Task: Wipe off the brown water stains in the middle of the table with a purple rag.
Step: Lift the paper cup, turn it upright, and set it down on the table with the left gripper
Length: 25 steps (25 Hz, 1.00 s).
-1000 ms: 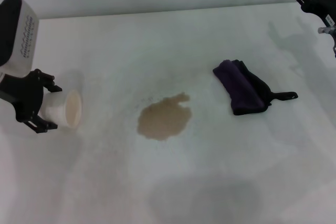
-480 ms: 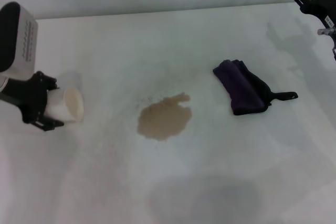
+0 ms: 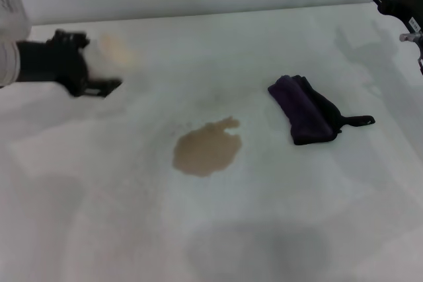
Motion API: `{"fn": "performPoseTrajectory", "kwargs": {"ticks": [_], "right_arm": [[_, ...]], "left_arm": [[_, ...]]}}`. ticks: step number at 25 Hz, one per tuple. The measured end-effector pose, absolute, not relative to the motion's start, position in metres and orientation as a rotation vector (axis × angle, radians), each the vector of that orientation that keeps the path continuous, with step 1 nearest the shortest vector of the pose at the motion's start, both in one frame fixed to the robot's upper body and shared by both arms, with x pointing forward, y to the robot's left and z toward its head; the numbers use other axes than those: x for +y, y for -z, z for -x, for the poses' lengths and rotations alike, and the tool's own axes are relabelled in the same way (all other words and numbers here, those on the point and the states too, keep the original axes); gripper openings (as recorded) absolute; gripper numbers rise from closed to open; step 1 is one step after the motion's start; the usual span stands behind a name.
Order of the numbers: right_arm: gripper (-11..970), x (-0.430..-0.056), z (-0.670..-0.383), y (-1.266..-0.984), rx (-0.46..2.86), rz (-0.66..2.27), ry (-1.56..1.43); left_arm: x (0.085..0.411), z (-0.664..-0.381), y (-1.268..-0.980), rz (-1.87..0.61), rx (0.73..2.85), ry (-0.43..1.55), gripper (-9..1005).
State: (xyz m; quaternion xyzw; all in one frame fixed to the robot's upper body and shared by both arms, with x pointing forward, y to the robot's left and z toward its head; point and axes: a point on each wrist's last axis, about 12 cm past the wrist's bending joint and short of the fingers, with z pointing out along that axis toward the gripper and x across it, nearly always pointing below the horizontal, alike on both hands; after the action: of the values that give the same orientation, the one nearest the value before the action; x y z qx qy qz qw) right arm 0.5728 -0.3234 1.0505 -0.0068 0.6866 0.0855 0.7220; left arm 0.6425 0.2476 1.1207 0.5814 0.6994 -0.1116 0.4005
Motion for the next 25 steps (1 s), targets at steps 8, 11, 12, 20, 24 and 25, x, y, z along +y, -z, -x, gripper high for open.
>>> {"fn": "performPoseTrajectory", "kwargs": {"ticks": [8,11,12,20,24,25], "right_arm": [[870,-0.322,-0.579,-1.056,1.502,0.019,-0.19],[870,-0.32,-0.582,-1.058,1.497,0.023,-0.193],[870,-0.319,-0.583,-1.058,1.496,0.025,-0.194],[870,-0.316,-0.587,-1.062,1.489,0.032,-0.201],[870,-0.315,-0.587,-1.06,1.493,0.031,-0.204],[870,-0.315,-0.587,-1.06,1.494,0.031,-0.205]], "left_arm": [[0.242,-0.607,-1.074,-0.955,1.581,0.419,786],[0.241,-0.589,-1.056,-0.754,1.543,0.402,787],[0.24,-0.581,-1.05,-0.678,1.527,0.383,787],[0.231,-0.538,-1.017,-0.273,1.589,0.347,789],[0.227,-0.536,-1.004,-0.267,1.703,0.339,790],[0.227,-0.536,-1.0,-0.267,1.738,0.335,790]]}}
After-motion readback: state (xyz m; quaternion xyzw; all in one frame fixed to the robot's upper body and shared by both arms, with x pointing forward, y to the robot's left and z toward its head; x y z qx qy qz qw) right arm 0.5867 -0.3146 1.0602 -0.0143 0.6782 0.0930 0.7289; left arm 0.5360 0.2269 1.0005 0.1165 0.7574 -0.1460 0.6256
